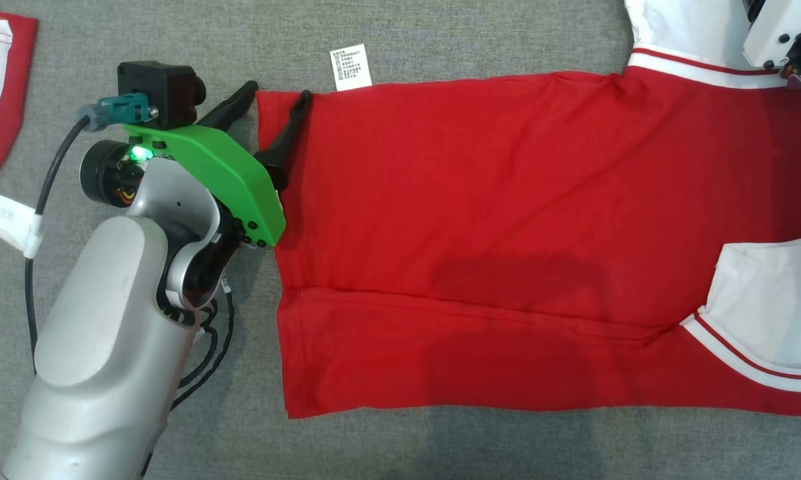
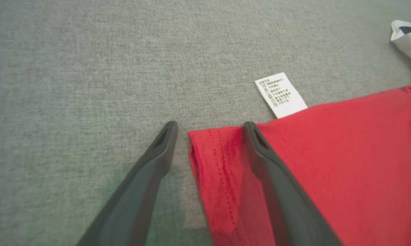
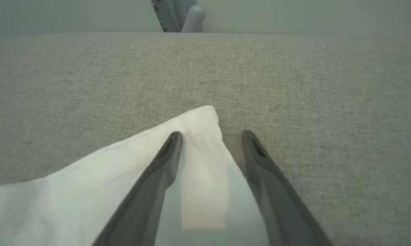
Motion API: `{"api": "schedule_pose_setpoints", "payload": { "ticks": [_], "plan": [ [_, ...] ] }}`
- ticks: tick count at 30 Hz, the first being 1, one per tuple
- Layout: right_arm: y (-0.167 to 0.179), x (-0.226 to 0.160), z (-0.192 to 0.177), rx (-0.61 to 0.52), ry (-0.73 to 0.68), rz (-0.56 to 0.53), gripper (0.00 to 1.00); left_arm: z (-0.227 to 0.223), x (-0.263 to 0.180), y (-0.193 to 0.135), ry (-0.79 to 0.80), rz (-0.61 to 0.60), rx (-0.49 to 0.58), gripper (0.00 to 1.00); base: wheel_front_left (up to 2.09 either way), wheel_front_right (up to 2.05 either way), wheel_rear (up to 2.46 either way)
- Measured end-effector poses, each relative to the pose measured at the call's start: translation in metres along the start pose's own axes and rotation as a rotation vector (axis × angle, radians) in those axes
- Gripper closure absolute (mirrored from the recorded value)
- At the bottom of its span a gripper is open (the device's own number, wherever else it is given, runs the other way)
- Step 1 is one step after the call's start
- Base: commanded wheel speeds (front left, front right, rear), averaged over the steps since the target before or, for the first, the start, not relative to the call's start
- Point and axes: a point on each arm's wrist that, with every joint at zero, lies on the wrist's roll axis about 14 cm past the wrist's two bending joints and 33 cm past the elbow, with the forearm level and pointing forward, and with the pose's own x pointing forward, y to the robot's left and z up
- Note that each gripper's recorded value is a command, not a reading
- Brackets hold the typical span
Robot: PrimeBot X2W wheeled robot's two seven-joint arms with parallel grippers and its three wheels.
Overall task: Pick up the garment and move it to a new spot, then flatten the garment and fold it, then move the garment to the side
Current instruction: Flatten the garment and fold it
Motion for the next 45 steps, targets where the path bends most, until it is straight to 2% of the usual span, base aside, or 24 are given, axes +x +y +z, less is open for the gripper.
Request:
{"api": "schedule_pose_setpoints", "payload": {
  "ticks": [1, 2, 3, 4, 6, 8, 9, 10, 20, 26, 31, 39, 45],
  "plan": [
    [0.001, 0.0, 0.0, 0.0, -0.001, 0.002, 0.11, -0.001, 0.0, -0.001, 0.006, -0.005, 0.002, 0.0, 0.0, 0.0, 0.0],
    [0.002, 0.0, 0.001, 0.0, -0.003, 0.005, 0.23, -0.002, 0.0, -0.004, 0.011, -0.017, 0.006, 0.0, 0.0, 0.0, 0.0],
    [0.003, -0.001, 0.001, 0.002, -0.001, 0.009, 0.44, -0.003, 0.0, -0.006, 0.018, -0.025, 0.007, 0.0, 0.0, 0.0, 0.0],
    [0.004, -0.001, 0.001, 0.002, 0.0, 0.014, 0.49, -0.003, 0.0, -0.008, 0.02, -0.032, 0.006, 0.0, 0.0, 0.0, 0.0],
    [0.006, -0.002, 0.002, 0.0, 0.004, 0.019, 0.55, -0.003, -0.001, -0.013, 0.028, -0.048, 0.005, 0.38, 0.0, 0.0, 0.0],
    [0.006, -0.004, 0.002, 0.003, 0.006, 0.021, 0.64, -0.005, -0.002, -0.018, 0.039, -0.066, 0.01, 0.65, 0.0, 0.0, 0.0],
    [0.007, -0.005, 0.002, 0.002, 0.007, 0.025, 0.8, -0.006, -0.003, -0.02, 0.043, -0.073, 0.01, 0.87, 0.0, 0.0, 0.0],
    [0.008, -0.006, 0.004, 0.007, 0.001, 0.028, 1.0, -0.007, -0.005, -0.022, 0.046, -0.077, 0.008, 1.0, 0.0, 0.0, 0.0],
    [0.012, -0.031, 0.029, 0.018, -0.111, 0.049, 1.0, -0.001, -0.019, -0.029, 0.009, -0.085, 0.008, 1.0, 0.0, 0.0, 0.0],
    [0.004, -0.067, 0.042, 0.028, -0.209, 0.052, 1.0, 0.002, -0.036, -0.035, -0.023, -0.089, 0.012, 1.0, 0.0, 0.0, 0.0],
    [0.011, -0.105, 0.044, 0.029, -0.276, 0.092, 1.0, 0.004, -0.055, -0.044, -0.059, -0.099, 0.026, 1.0, 0.0, 0.0, 0.0],
    [0.019, -0.178, 0.015, 0.065, -0.326, 0.133, 1.0, -0.006, -0.095, -0.064, -0.113, -0.145, 0.067, 1.0, 0.0, 0.0, 0.0],
    [0.011, -0.23, -0.029, 0.159, -0.334, 0.087, 1.0, -0.025, -0.121, -0.076, -0.14, -0.159, 0.049, 1.0, 0.0, 0.0, 0.0]
  ]
}}
